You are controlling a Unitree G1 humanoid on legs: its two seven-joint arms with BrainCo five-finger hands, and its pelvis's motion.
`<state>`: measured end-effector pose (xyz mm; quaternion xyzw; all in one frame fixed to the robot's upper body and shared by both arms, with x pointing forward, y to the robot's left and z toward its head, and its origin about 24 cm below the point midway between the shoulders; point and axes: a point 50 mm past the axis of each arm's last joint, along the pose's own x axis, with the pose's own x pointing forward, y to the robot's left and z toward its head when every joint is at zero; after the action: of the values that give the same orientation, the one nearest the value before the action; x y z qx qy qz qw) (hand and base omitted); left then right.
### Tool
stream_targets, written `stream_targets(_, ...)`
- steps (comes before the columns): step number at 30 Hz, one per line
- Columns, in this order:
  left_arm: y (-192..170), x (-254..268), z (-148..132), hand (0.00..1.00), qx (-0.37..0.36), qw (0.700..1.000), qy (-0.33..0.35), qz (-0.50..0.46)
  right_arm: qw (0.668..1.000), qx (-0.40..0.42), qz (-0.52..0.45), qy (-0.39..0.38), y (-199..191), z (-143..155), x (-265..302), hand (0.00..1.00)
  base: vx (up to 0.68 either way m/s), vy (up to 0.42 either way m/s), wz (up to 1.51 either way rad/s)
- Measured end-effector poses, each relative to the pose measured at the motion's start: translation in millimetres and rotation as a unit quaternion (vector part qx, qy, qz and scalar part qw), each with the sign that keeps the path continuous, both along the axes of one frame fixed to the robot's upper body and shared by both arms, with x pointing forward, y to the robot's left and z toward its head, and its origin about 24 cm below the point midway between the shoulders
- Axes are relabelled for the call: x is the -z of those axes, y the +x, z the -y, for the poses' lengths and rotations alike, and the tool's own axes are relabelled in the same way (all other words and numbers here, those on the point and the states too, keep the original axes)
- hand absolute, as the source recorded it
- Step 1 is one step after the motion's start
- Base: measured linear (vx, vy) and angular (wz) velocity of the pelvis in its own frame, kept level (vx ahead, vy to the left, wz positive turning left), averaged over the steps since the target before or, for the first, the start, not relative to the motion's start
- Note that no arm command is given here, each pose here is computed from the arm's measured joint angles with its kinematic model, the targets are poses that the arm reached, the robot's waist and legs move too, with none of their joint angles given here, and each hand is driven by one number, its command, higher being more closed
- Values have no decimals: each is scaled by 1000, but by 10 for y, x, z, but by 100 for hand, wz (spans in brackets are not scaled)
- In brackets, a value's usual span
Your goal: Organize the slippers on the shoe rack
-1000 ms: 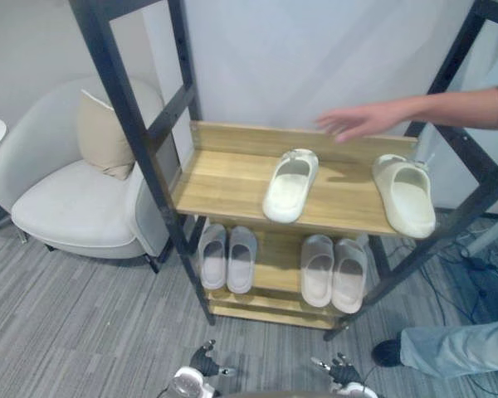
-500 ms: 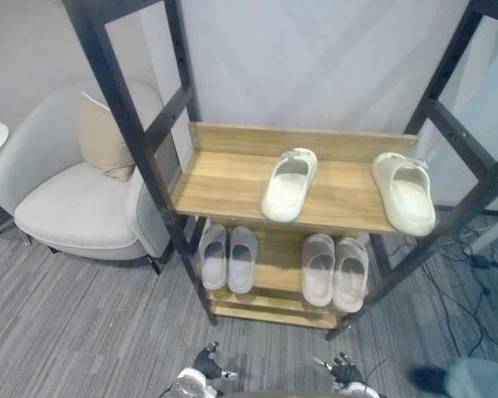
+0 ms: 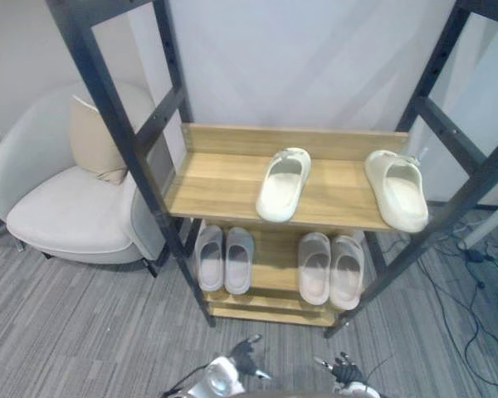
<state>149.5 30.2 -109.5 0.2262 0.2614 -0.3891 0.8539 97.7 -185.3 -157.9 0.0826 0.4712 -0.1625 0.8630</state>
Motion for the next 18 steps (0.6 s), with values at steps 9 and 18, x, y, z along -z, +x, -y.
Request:
stream_targets(9, 313, -1116, 686, 0, 61, 957, -256, 127, 1000, 0, 13, -17, -2, 112, -35, 0, 4, -2, 0)
stream_targets(18, 785, -2027, 542, 0, -13, 885, -389, 256, 1000, -4, 10, -21, -13, 124, -34, 0, -7, -1, 0)
